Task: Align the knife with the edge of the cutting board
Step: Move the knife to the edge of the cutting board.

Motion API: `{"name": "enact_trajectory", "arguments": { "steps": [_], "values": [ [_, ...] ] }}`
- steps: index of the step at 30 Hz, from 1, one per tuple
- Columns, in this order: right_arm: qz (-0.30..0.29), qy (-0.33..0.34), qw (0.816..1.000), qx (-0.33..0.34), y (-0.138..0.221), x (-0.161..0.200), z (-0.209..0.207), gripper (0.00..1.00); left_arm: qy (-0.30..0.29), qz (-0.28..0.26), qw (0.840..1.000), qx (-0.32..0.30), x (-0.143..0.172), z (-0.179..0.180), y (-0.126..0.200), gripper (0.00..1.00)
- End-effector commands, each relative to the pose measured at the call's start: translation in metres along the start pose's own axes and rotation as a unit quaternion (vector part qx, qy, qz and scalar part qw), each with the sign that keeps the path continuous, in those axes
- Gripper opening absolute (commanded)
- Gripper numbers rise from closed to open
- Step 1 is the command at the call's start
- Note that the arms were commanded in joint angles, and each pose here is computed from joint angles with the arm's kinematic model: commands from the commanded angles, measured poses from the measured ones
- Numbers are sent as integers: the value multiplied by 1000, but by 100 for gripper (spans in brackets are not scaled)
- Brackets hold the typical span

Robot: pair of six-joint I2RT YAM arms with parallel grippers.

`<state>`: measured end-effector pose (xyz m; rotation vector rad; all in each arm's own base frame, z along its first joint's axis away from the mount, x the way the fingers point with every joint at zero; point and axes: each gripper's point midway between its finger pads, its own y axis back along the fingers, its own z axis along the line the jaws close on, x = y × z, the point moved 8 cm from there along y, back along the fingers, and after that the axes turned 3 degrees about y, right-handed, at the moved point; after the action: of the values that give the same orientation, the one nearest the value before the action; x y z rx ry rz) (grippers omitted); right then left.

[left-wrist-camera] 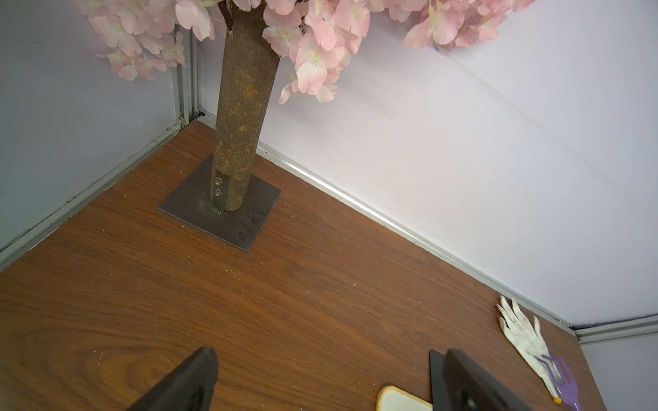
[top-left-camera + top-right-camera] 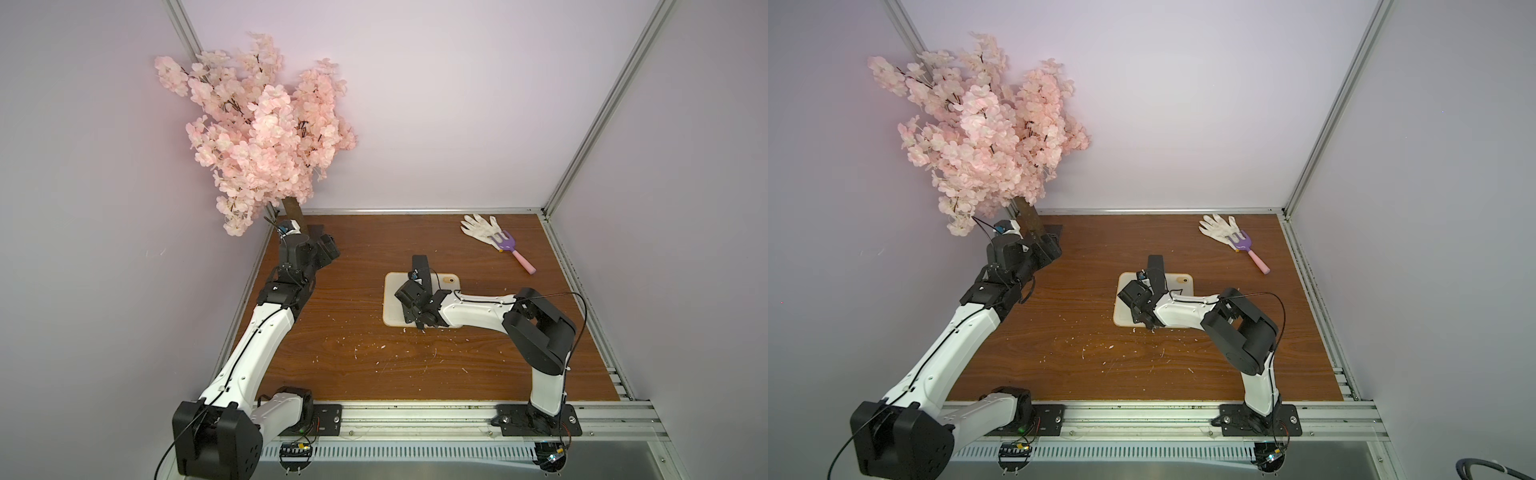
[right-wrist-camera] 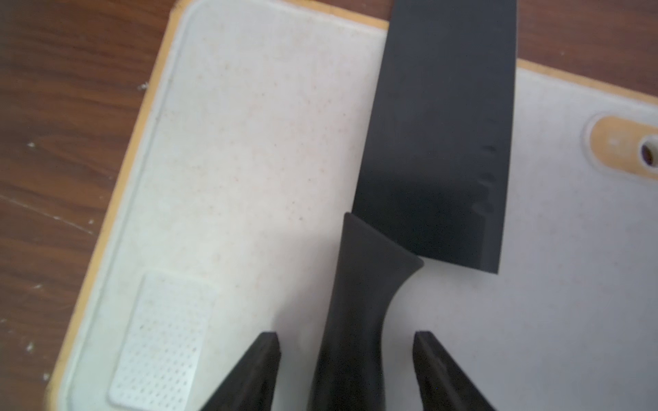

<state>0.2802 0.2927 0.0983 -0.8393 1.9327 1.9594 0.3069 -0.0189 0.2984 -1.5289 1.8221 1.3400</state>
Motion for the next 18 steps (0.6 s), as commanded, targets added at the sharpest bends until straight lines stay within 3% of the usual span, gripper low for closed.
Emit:
{"name": "enact_trajectory", "arguments": {
  "steps": [1,18],
  "values": [
    [-6,-10,1000,5,1,-8,0,61,-3,1,1000,-2,0,3,-2,100],
    [-23,-27,999,16,-10,-20,-3,51,-5,3,1000,-11,1,5,-4,100]
  ]
}}
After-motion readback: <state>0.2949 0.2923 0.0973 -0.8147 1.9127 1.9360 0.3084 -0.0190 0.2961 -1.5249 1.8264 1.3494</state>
